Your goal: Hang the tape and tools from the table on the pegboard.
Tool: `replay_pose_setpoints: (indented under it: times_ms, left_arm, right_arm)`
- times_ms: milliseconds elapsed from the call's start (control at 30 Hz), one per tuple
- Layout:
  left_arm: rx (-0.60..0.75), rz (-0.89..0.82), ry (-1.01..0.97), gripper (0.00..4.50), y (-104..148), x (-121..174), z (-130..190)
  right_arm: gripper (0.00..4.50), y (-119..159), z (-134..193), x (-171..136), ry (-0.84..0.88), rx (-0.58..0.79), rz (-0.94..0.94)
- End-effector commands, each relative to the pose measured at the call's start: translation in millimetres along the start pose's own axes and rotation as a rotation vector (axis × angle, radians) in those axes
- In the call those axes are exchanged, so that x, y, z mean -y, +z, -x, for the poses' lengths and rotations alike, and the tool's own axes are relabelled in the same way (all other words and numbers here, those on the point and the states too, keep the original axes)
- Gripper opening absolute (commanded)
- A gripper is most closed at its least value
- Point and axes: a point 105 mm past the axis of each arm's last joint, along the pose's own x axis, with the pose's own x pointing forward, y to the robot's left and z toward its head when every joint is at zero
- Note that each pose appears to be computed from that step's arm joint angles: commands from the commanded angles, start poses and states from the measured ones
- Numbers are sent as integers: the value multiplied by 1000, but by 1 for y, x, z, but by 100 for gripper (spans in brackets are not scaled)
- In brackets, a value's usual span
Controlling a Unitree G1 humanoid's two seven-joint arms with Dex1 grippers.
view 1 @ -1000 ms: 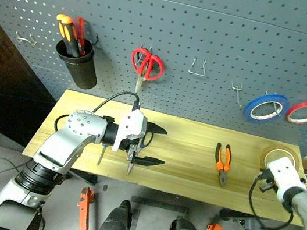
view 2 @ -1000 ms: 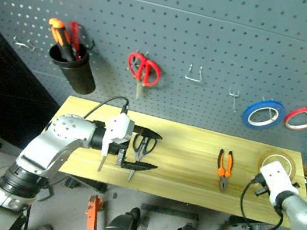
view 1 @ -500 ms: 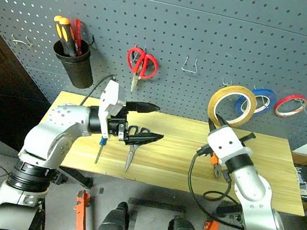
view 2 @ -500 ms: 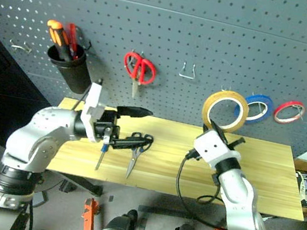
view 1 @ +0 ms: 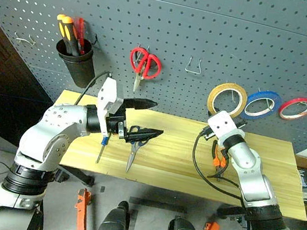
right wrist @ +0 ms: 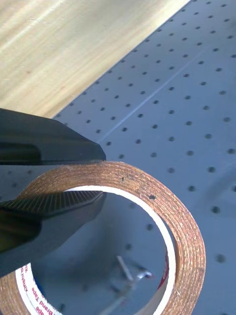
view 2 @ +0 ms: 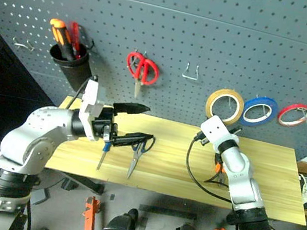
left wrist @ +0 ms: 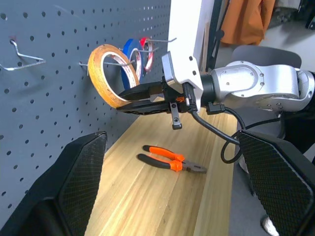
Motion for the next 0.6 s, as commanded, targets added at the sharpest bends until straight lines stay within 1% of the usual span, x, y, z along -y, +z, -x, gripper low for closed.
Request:
replay_pose_setpoints:
  times_ms: [33,100,133,200,233,267,300,367,400,467,600]
  left_arm:
    - [-7,-62,11,450,3,-1,0]
    - [-36,-75,24,450,-4,-5,3]
    - [-68,-90,21,450,-10,-6,6]
    - [-125,-112,0,450,-22,-5,12]
    - [-154,-116,-15,450,-28,-5,15]
    - [-178,-115,-29,450,-33,-4,18]
    - [-207,-105,-47,450,-38,-2,22]
    - [-262,-101,-79,450,-49,-1,28]
    - [-283,-104,-88,450,-52,-1,30]
    - [-303,-113,-94,450,-56,-3,32]
    - [-306,-123,-98,450,-59,-4,32]
  right_arm:
    - [203,11,17,-3,-23,40,15]
    - [266,8,28,-11,-29,14,-26]
    - [302,4,37,-18,-43,-27,-89]
    - [370,-6,54,-31,-57,-120,-187]
    - [392,-16,61,-39,-63,-202,-245]
    - [428,-24,66,-46,-58,-267,-315]
    - [445,-30,69,-50,-65,-321,-379]
    - [445,-49,73,-54,-84,-460,-428]
    - [445,-57,73,-54,-93,-507,-452]
    - [445,-67,69,-51,-104,-552,-492]
    - [445,-105,54,-40,-151,-675,-543]
